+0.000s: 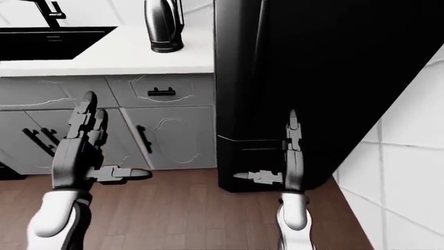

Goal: Press down the lever to turn on the electric kettle.

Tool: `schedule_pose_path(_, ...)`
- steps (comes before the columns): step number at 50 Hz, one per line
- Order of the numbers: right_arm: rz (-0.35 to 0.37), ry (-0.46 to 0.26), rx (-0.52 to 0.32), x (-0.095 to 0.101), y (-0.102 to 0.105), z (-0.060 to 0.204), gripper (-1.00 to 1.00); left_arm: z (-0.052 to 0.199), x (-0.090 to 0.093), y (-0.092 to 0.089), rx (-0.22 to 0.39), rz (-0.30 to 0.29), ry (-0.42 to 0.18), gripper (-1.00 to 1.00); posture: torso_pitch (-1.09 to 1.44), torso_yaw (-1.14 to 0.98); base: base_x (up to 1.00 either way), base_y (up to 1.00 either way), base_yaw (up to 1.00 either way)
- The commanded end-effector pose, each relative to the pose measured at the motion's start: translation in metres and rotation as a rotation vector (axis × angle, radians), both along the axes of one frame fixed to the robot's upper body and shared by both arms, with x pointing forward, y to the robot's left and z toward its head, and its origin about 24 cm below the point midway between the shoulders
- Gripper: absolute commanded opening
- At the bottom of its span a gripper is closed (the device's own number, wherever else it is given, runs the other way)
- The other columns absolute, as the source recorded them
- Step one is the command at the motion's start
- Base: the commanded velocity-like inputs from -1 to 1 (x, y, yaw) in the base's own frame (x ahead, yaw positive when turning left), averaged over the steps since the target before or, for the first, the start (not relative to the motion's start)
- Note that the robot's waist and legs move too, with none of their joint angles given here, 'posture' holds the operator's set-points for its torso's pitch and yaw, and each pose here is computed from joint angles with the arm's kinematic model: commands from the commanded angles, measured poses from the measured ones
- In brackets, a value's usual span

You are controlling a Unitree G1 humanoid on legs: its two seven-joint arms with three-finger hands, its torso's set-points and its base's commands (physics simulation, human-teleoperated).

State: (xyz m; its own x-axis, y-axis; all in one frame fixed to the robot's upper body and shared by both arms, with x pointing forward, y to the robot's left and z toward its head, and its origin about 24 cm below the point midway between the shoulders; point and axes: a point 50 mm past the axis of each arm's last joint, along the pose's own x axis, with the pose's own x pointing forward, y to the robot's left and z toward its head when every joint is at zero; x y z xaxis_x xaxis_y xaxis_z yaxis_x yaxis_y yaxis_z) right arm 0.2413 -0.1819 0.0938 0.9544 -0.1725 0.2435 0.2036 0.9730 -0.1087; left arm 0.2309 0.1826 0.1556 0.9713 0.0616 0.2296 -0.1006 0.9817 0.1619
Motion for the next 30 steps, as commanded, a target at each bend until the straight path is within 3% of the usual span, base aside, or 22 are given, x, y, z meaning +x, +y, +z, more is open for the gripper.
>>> schedule_pose_path(1,-0.003,-0.076,-0.013,-0.0003,-0.0008,0.0145,1.00,0.0145,-0.0032,-0.0031,0.012,-0.014,-0.083,1.00,0.00,0.00,0.00,0.27,0.00)
schedule_pose_path(30,-0.014,-0.079,-0.018,-0.0007,-0.0018,0.0146,1.00,0.0180,-0.0057,-0.0046,0.041,-0.011,-0.089,1.00,0.00,0.00,0.00,0.27,0.00)
